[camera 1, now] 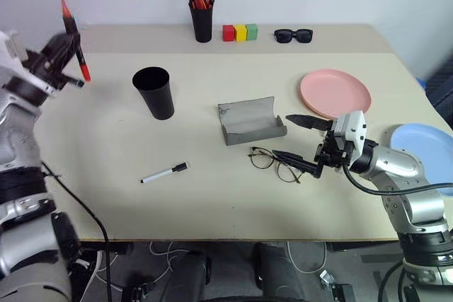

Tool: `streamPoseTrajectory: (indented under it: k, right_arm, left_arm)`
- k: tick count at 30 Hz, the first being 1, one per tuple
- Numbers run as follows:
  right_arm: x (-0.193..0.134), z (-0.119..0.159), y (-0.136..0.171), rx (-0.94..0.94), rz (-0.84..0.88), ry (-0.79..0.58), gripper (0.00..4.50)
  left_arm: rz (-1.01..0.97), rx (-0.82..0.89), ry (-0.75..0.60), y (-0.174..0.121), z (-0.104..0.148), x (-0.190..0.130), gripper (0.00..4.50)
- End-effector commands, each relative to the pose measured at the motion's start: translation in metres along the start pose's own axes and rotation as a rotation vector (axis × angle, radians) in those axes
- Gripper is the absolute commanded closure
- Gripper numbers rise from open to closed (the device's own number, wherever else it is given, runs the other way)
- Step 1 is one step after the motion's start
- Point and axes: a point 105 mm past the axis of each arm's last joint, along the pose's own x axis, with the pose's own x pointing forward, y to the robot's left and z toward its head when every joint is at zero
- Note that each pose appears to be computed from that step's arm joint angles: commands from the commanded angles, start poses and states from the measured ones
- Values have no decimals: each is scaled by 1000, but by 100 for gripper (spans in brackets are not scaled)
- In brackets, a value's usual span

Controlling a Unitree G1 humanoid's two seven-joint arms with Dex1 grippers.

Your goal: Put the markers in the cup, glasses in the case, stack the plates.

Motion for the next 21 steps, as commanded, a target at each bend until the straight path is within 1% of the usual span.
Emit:
streamPoseTrajectory:
  k: [1, 3, 5, 8, 10, 13, 15, 17, 21]
  right_arm:
    - [2, 14, -3, -9, -9, -60, 0]
    - [0, 15, -2, -12, -13, -51, 0]
    - [-2, 14, 0, -20, -13, -36, 0]
    - [-4, 16, 1, -21, -21, -32, 0]
    - [-4, 17, 1, -25, -29, -32, 0]
    - [-6, 18, 1, -30, -34, -23, 0]
    - [-6, 18, 2, -29, -36, -23, 0]
    - [-6, 18, 2, -32, -40, -21, 0]
    - [-6, 16, 1, -31, -39, -16, 0]
  left_arm:
    - [-8, 56, -70, -10, 8, 24, 448]
    - [-20, 48, -87, -18, -2, 32, 448]
    - [14, 20, -109, -18, -8, 39, 448]
    - [1, -4, -109, -27, -21, 47, 448]
    - [-28, -9, -94, -37, -32, 47, 448]
    - [-35, -28, -73, -40, -46, 42, 448]
    - [-43, -50, -74, -40, -49, 38, 352]
    - [-54, -74, -73, -41, -51, 36, 266]
    - [-61, -57, -82, -39, -44, 35, 60]
